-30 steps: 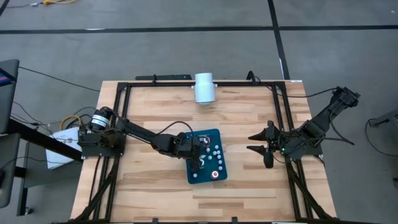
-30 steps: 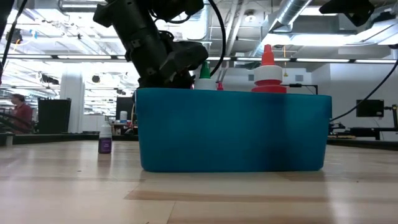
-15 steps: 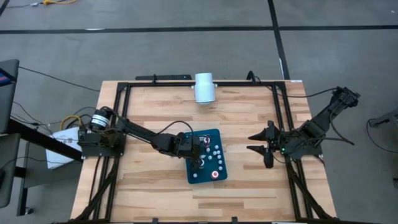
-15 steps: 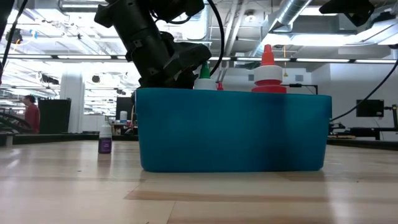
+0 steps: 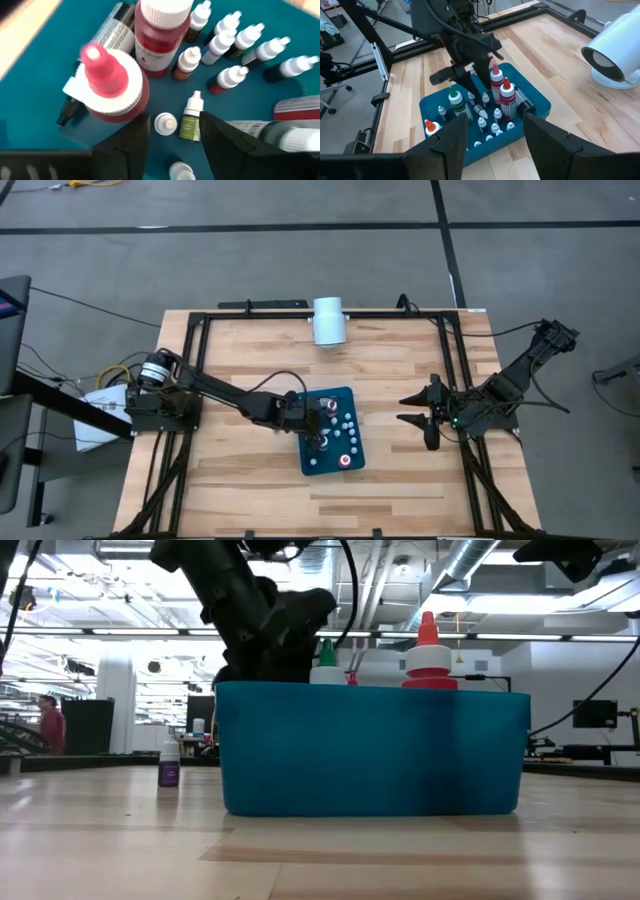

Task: Pick & Place food coloring
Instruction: Put the small purple food coloring bottle into the blue bin

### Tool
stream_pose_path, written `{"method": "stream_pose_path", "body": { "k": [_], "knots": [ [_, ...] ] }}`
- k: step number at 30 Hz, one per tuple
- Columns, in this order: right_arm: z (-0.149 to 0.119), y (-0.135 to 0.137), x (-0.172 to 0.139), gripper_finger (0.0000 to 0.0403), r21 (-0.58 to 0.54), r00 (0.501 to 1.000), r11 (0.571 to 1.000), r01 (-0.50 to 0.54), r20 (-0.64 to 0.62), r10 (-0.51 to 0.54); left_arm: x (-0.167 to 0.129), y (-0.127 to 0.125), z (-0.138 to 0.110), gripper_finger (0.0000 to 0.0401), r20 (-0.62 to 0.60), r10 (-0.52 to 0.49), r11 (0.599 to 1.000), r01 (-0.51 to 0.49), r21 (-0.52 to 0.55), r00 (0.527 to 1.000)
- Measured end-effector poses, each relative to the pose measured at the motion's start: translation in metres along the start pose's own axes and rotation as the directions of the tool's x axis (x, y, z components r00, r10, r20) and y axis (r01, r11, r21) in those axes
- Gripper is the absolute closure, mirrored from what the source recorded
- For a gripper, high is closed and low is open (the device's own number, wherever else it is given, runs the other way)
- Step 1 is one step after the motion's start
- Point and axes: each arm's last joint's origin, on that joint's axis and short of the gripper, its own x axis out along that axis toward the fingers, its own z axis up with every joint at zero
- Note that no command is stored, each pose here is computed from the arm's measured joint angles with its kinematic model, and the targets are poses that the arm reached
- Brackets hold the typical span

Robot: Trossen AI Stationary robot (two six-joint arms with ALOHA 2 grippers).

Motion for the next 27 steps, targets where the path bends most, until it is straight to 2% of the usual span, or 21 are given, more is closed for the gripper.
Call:
{"method": "stream_pose_path", "body": {
  "k": [6, 10, 14, 17, 22, 24, 27],
  "knots": [
    [0.0, 0.0, 0.0, 0.0221, -0.001, 1.0, 1.0, 0.0, 0.0, 0.0, -0.024, -0.001, 0.01, 0.0238, 0.021, -0.076, 0.997, 0.076, -0.034, 0.997],
    [0.0, 0.0, 0.0, 0.0221, -0.001, 1.0, 1.0, 0.001, -0.001, -0.001, -0.051, 0.0, 0.019, 0.0238, 0.041, -0.156, 0.985, 0.158, -0.064, 0.987],
    [0.0, 0.0, 0.0, 0.0221, -0.002, 1.0, 1.0, 0.002, -0.002, -0.002, -0.082, 0.004, 0.022, 0.0238, 0.044, -0.186, 0.979, 0.189, -0.08, 0.982],
    [0.0, 0.0, 0.0, 0.0221, -0.003, 1.0, 1.0, 0.002, -0.003, -0.002, -0.106, 0.01, 0.014, 0.0238, 0.049, -0.11, 0.99, 0.114, -0.084, 0.993],
    [-0.002, -0.002, 0.0, 0.0221, -0.02, 1.0, 1.0, 0.014, -0.018, -0.014, -0.129, 0.015, -0.009, 0.0238, 0.053, 0.077, 0.994, -0.073, -0.081, 0.996],
    [-0.002, -0.001, 0.0, 0.0221, -0.023, 1.0, 1.0, 0.011, -0.018, -0.011, -0.133, 0.013, -0.018, 0.0238, 0.043, 0.109, 0.993, -0.107, -0.047, 0.993],
    [-0.004, -0.001, -0.003, 0.0221, -0.028, 1.0, 1.0, 0.0, -0.023, 0.0, -0.132, 0.007, -0.03, 0.0238, 0.061, 0.102, 0.995, -0.101, -0.026, 0.993]
  ]
}}
